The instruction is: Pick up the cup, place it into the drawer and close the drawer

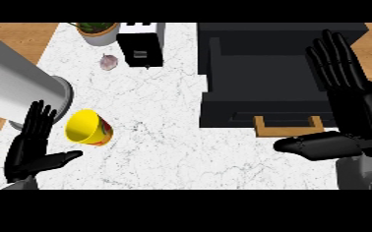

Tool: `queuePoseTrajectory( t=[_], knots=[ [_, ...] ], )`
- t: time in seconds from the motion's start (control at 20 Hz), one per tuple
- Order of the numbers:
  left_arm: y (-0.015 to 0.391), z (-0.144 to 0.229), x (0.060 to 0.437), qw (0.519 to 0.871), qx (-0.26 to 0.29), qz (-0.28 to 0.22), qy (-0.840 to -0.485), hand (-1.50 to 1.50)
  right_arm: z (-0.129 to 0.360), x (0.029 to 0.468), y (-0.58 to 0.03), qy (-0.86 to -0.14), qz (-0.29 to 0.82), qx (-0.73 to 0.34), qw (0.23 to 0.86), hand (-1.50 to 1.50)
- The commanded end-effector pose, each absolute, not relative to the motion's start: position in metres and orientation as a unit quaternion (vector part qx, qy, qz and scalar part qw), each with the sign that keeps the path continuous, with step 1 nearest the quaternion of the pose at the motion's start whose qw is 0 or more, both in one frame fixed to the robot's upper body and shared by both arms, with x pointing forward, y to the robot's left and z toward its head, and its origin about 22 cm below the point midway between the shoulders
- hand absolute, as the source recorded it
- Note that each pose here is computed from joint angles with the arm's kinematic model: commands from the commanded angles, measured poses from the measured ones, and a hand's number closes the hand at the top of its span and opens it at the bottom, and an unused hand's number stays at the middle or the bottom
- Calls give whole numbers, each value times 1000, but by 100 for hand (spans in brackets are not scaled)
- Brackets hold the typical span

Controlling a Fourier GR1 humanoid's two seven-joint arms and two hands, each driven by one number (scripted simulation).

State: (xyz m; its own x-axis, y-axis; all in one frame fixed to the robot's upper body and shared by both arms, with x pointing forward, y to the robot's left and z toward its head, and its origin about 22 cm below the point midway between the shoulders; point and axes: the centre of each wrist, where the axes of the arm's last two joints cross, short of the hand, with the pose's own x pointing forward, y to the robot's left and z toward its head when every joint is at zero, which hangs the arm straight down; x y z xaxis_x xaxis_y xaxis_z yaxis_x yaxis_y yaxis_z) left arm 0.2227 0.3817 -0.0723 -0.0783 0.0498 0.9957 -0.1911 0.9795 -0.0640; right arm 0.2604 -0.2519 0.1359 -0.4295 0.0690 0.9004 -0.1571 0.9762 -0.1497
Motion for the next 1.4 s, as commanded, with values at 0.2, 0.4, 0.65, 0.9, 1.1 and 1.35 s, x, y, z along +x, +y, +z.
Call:
queuePoseTrajectory(
  t=[0.2, 0.4, 0.65, 0.9, 1.1, 1.35],
  knots=[
    [391, -118, 229, 685, 58, 93, -720, -150, 149, 256, -258, -837, 110, 27, 535, -150],
    [403, -131, 215, 679, 68, 87, -725, -150, 138, 276, -242, -842, 105, 27, 529, -150],
    [379, -147, 216, 671, 58, 98, -732, -150, 144, 277, -249, -838, 108, 25, 534, -150],
    [365, -152, 222, 663, 49, 95, -741, -150, 153, 276, -259, -837, 114, 26, 535, -150],
    [377, -146, 224, 656, 52, 90, -747, -150, 149, 276, -256, -840, 111, 36, 530, -150],
    [374, -139, 238, 653, 47, 83, -752, -150, 145, 273, -254, -840, 117, 34, 529, -150]
  ],
)
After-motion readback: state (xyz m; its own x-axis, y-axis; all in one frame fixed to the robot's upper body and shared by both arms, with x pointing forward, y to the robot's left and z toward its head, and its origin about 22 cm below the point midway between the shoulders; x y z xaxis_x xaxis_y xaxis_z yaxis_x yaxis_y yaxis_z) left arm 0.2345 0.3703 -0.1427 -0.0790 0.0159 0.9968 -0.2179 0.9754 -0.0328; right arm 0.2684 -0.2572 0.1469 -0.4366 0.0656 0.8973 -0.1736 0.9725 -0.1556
